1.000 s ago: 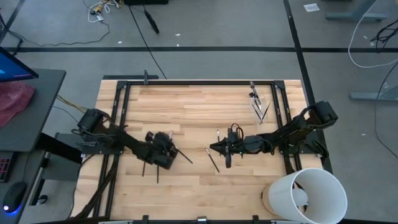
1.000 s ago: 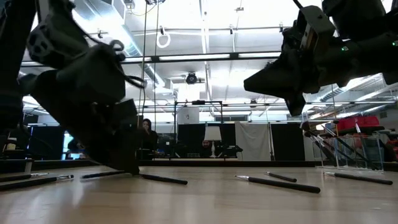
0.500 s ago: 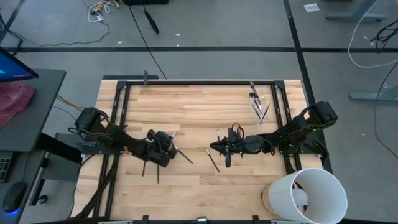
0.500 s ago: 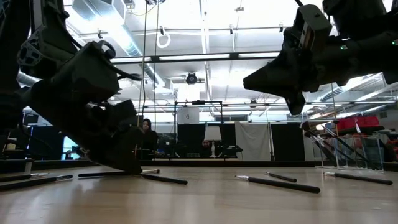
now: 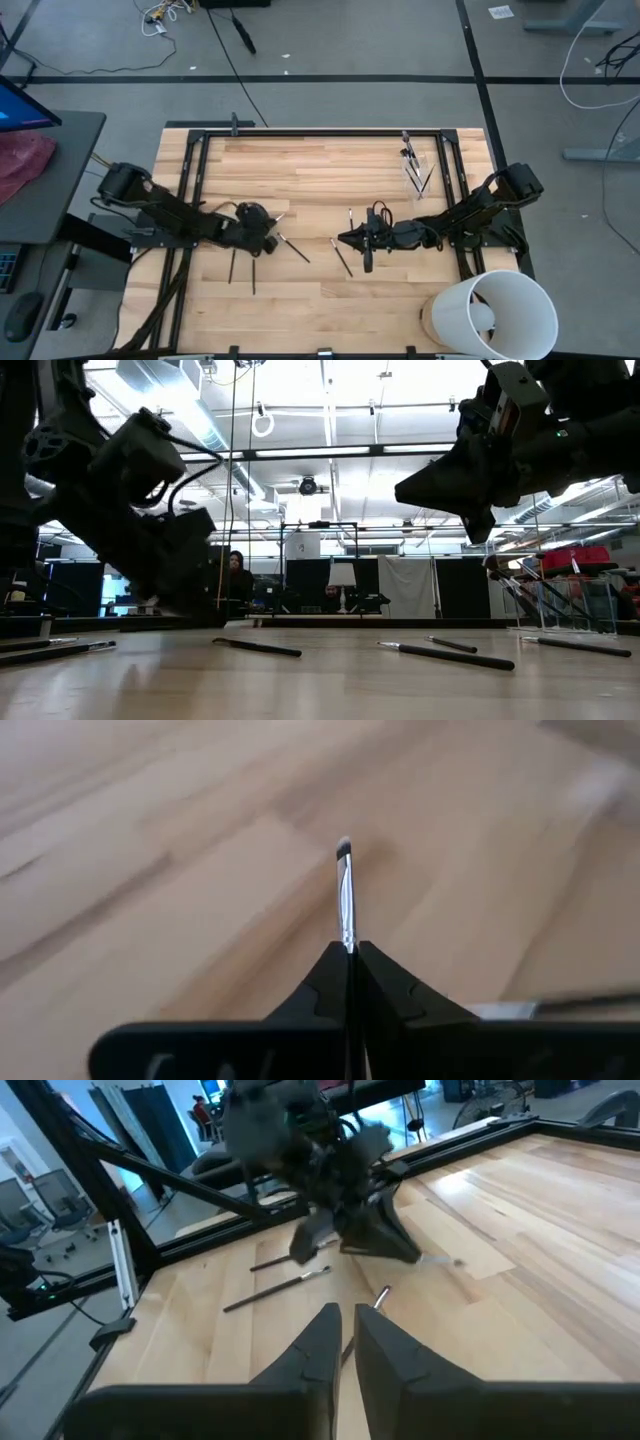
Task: Put items in baskets/containers
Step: Put the eyeshadow brush into the transparent organizer
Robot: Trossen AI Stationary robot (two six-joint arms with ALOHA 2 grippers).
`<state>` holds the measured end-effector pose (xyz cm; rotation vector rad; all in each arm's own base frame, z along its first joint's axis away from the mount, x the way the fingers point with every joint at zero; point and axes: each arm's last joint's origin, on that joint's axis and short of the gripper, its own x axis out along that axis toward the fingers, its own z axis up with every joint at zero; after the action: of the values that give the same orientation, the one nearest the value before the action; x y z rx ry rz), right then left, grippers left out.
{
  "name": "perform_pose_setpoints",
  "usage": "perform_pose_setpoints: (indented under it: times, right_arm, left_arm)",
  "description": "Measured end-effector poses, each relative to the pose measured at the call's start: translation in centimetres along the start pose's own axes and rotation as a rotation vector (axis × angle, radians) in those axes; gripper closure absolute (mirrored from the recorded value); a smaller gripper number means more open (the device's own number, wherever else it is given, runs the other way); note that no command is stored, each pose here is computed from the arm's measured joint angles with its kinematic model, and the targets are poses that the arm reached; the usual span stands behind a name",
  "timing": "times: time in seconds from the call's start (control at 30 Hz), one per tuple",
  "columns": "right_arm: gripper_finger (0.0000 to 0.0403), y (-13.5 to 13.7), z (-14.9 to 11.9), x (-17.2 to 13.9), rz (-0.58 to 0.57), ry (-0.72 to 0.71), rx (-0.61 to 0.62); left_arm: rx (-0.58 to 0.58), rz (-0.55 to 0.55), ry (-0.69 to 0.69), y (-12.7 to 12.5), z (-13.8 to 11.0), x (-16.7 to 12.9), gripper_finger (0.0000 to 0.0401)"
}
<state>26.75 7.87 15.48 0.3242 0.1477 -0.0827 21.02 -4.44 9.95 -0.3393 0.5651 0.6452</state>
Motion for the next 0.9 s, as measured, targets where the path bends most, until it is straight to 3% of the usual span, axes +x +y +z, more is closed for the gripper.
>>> perform_pose_setpoints:
  times: [0.23, 0.4, 0.57, 0.77, 0.9]
  right_arm:
    - [0.0367, -0.6, -1.0, 0.3, -0.040, 0.063, 0.056]
    - [0.0355, -1.3, -1.8, 1.2, -0.050, 0.030, 0.093]
    - [0.0307, -1.5, -1.6, 3.4, -0.028, -0.097, 0.118]
    - [0.0253, -0.4, -0.6, 7.4, -0.026, -0.172, -0.029]
    - [0.0243, 1.0, 0.7, 8.5, 0.001, -0.234, -0.148]
  left_arm:
    - [-0.115, -0.308, -0.248, 2.1, 0.8, -0.9, 0.0392]
    - [-0.083, -0.482, -0.410, 2.2, 2.3, -2.0, 0.0392]
    - [0.010, -0.647, -0.470, 0.2, 4.3, -2.1, 0.0391]
    - [0.097, -0.757, -0.545, -2.4, 6.8, -2.2, 0.0389]
    - [0.134, -0.789, -0.549, -3.2, 7.5, -2.3, 0.0388]
